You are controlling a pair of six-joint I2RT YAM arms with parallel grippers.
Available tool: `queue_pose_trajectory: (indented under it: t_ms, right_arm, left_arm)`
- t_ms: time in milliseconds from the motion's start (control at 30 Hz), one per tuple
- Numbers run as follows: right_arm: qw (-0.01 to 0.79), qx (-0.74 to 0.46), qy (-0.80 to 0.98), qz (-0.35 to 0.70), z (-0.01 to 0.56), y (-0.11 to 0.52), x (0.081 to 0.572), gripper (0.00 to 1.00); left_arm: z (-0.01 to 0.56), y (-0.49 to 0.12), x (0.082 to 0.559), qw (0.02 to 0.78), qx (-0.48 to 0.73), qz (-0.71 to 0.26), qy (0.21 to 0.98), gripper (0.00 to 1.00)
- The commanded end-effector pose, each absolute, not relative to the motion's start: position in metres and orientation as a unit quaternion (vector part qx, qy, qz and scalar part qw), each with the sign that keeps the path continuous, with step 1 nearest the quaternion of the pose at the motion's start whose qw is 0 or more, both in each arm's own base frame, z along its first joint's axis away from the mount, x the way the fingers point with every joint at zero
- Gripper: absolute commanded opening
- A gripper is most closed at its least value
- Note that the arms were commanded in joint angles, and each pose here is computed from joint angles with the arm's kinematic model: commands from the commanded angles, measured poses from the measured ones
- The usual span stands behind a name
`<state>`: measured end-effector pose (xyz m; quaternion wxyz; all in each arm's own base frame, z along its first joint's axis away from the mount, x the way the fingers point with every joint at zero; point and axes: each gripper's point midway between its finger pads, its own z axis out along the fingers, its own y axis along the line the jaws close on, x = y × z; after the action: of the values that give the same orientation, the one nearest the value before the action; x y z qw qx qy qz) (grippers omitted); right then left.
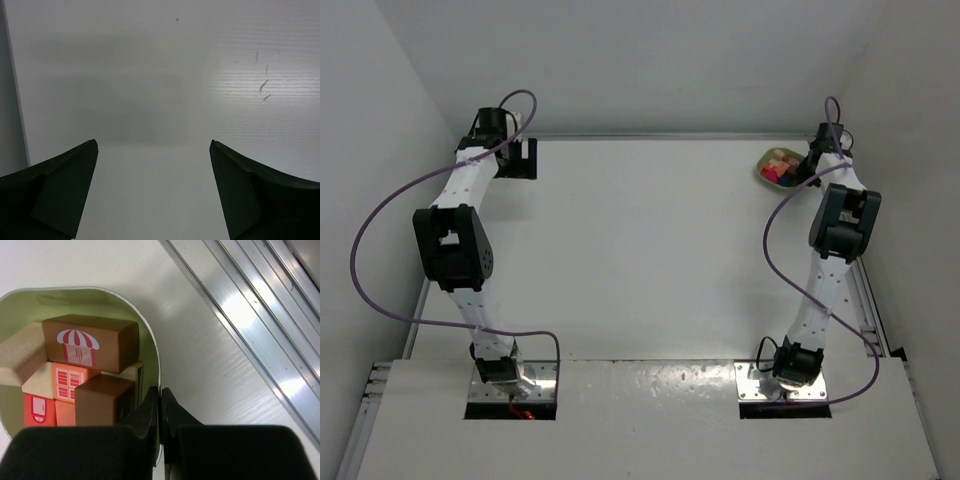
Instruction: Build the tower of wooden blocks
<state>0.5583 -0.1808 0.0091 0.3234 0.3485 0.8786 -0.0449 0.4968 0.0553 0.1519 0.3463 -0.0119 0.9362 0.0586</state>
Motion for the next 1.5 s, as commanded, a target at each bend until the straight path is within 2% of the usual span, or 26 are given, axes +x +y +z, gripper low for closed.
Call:
queue_pose_trajectory:
  t_ms: [0, 167, 233, 267, 733, 900, 1167, 1467]
  right_arm:
    - [0.359, 0.299, 0.881, -0.079, 0.047, -0.19, 0.562, 0.0]
    - [0.414, 0.199, 0.887, -0.044, 0.097, -0.147, 0.562, 0.0]
    - [0.406, 0.142, 0.902, -0.045, 0.09, -0.126, 0.547, 0.0]
    - [0.423, 0.111, 0.899, -0.04, 0.105, -0.11, 0.548, 0.0]
    - [0.379, -0.093, 0.919, 0.051, 0.073, 0.031, 0.469, 0.0]
    - [0.398, -0.208, 0.892, 0.056, 0.075, 0.085, 0.455, 0.0]
    - [0.436, -0.331, 0.836, 0.019, 0.09, 0.148, 0.447, 0.0]
    - [0.531, -0.425, 0.727, -0.093, 0.13, 0.2, 0.451, 0.0]
  left_arm:
    - [0.167, 0.05, 0.503, 0.361, -0.001, 0.055, 0.931, 1.0]
    - [0.157, 0.048, 0.504, 0.354, -0.007, 0.035, 0.935, 1.0]
    - [0.157, 0.051, 0.504, 0.355, -0.01, 0.023, 0.935, 1.0]
    - [0.157, 0.055, 0.504, 0.355, -0.013, 0.019, 0.934, 1.0]
    - [0.153, 0.056, 0.485, 0.346, -0.022, -0.004, 0.938, 1.0]
    - [0.149, 0.054, 0.468, 0.343, -0.022, -0.004, 0.939, 1.0]
    - [0.144, 0.053, 0.444, 0.342, -0.035, 0.001, 0.939, 1.0]
    - [0.145, 0.062, 0.431, 0.352, -0.075, -0.002, 0.933, 1.0]
